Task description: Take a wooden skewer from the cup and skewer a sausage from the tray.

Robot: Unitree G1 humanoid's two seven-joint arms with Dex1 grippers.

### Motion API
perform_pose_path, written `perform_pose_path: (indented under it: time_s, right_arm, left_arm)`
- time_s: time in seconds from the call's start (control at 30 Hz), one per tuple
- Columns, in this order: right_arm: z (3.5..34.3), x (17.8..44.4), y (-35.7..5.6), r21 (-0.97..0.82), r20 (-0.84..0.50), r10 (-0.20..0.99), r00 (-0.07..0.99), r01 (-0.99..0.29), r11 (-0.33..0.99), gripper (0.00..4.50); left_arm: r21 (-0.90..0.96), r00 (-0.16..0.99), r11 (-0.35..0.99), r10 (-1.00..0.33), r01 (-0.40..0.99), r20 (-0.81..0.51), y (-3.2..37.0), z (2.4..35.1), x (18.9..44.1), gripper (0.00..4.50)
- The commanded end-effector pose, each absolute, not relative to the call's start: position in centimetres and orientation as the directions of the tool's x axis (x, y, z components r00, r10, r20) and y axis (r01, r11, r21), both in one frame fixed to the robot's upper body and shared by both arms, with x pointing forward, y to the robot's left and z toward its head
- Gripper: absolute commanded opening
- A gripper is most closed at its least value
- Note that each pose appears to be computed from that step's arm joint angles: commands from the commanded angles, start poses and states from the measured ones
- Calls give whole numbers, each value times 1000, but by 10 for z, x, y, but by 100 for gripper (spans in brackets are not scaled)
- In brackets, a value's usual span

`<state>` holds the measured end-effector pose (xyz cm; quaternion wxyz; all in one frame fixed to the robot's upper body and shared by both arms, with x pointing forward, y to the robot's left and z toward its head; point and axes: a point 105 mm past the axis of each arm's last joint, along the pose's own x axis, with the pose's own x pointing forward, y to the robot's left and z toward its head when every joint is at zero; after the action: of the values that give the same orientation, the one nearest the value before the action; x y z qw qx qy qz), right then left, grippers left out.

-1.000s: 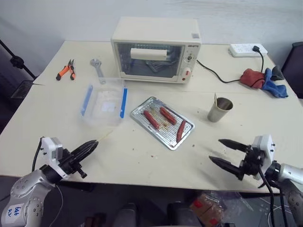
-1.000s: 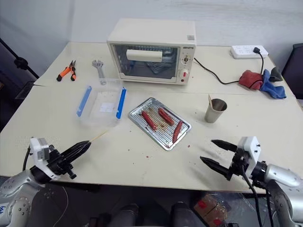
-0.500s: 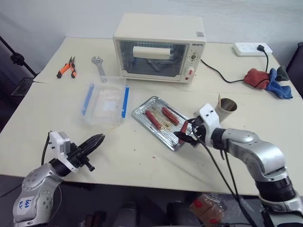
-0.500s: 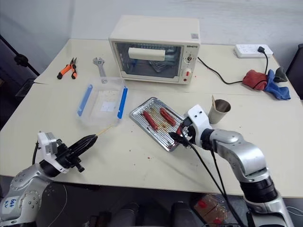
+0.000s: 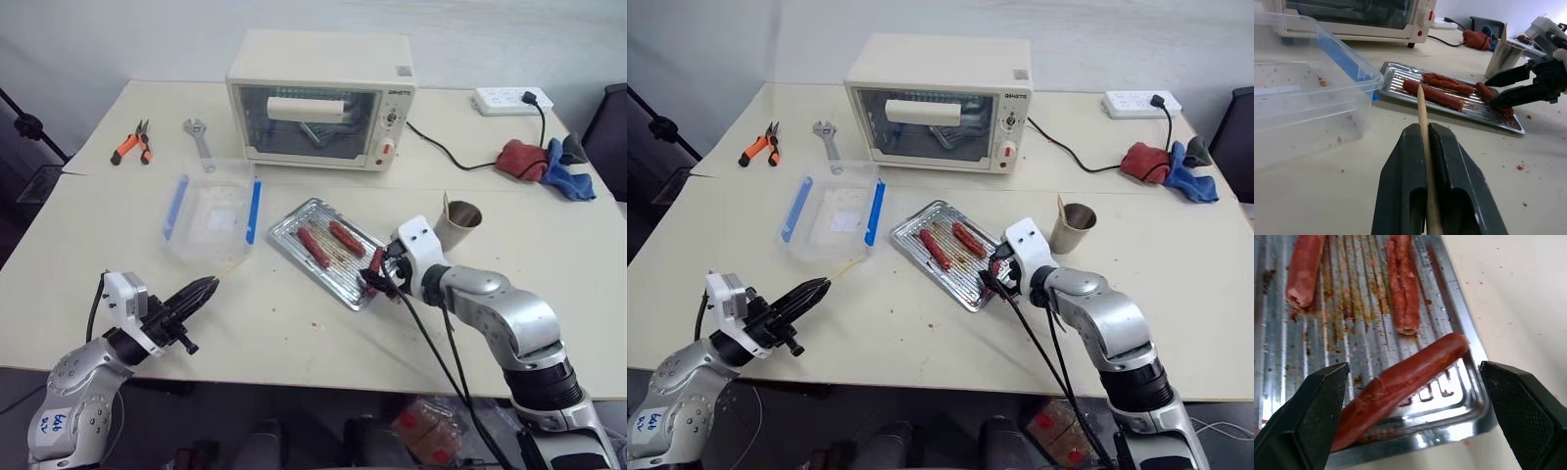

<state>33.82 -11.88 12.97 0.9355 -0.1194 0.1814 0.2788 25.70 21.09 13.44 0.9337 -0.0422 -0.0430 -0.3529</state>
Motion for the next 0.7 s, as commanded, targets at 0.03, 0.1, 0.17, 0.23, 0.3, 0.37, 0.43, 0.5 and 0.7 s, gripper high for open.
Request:
perform_pose_path:
  time_s: [0.03,0.1,0.17,0.23,0.3,0.37,0.43,0.5,0.7]
  right_arm:
    - [140,340,-112,-140,-376,491,786,-572,808,446]
    - [139,342,-109,-135,-382,491,783,-573,808,446]
    - [136,343,-108,-131,-394,486,780,-571,810,429]
    - [135,345,-107,-129,-403,481,779,-568,813,388]
    - [133,345,-105,-131,-407,483,775,-573,809,315]
    - [132,346,-104,-131,-409,486,772,-577,806,251]
    - [132,346,-103,-129,-406,490,771,-579,805,180]
    - [133,346,-102,-129,-404,495,769,-584,802,146]
    - [135,348,-99,-144,-397,504,767,-594,791,146]
  left_arm:
    - [0,732,740,-666,673,144,207,146,257,0]
    - [1,730,738,-667,674,146,206,147,258,0]
    - [2,728,736,-669,677,148,205,147,259,0]
    - [4,727,736,-670,677,149,204,148,260,0]
    - [5,727,736,-670,677,150,204,148,260,0]
    - [7,727,736,-670,677,150,204,148,260,0]
    - [8,727,737,-670,676,150,204,148,260,0]
    - [8,728,737,-669,676,149,204,148,260,0]
    - [9,727,736,-670,677,148,204,148,260,0]
